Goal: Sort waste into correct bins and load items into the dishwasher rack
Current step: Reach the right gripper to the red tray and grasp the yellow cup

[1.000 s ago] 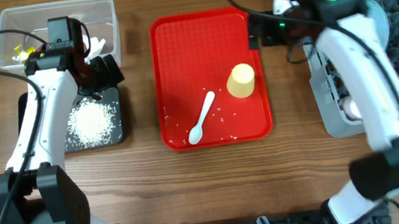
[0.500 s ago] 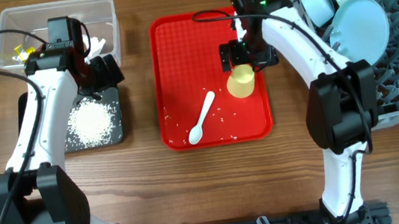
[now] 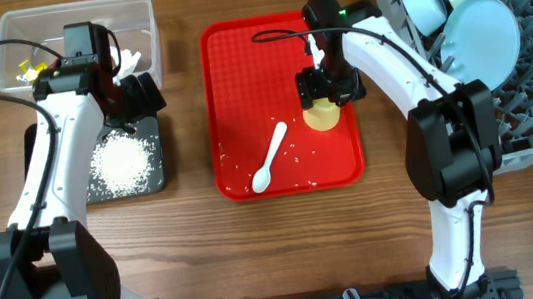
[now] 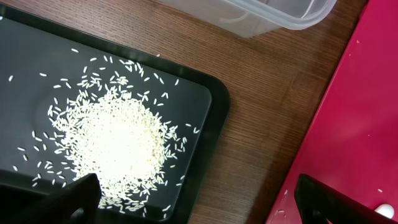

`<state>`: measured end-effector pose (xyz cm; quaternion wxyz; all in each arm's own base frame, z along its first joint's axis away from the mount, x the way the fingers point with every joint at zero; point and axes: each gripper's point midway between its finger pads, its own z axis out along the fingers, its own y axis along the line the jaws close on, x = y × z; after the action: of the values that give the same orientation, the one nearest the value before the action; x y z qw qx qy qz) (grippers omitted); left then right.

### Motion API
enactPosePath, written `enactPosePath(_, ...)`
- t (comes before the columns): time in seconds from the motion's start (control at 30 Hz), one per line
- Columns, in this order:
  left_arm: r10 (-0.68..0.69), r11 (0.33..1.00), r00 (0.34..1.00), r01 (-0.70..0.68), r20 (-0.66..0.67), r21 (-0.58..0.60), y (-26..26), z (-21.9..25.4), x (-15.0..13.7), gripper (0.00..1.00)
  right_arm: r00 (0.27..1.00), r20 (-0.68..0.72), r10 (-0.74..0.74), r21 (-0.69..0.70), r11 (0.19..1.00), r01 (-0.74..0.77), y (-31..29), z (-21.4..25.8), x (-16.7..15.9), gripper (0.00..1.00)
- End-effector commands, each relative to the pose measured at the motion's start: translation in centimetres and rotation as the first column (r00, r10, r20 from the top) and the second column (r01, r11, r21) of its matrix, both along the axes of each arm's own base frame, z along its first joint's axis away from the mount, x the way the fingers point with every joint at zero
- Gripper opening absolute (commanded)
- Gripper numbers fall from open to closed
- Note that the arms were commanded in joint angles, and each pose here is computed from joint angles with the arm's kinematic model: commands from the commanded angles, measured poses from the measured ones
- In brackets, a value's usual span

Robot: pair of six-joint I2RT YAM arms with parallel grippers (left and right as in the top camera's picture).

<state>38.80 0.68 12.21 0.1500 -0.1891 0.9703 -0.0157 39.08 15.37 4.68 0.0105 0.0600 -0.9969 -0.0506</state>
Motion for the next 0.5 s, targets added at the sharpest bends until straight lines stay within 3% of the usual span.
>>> enactPosePath(0.0,0.015,1.0,1.0,-0.015,-0.01,-0.013,-0.1,-0.4,0.0,1.0,1.0,-0.029,-0.006,-0.04,0.999,0.004,-0.6,-1.0,-0.6,0.74)
enactPosePath(0.07,0.015,1.0,1.0,-0.015,-0.01,-0.013,-0.1,-0.4,0.0,1.0,0.999,-0.038,-0.006,-0.047,0.999,0.004,-0.8,-1.0,-0.8,0.68)
enactPosePath(0.47,0.015,1.0,1.0,-0.015,-0.01,-0.013,-0.1,-0.4,0.0,1.0,0.995,-0.096,0.034,-0.136,0.99,-0.047,-2.6,0.3,-2.3,0.58)
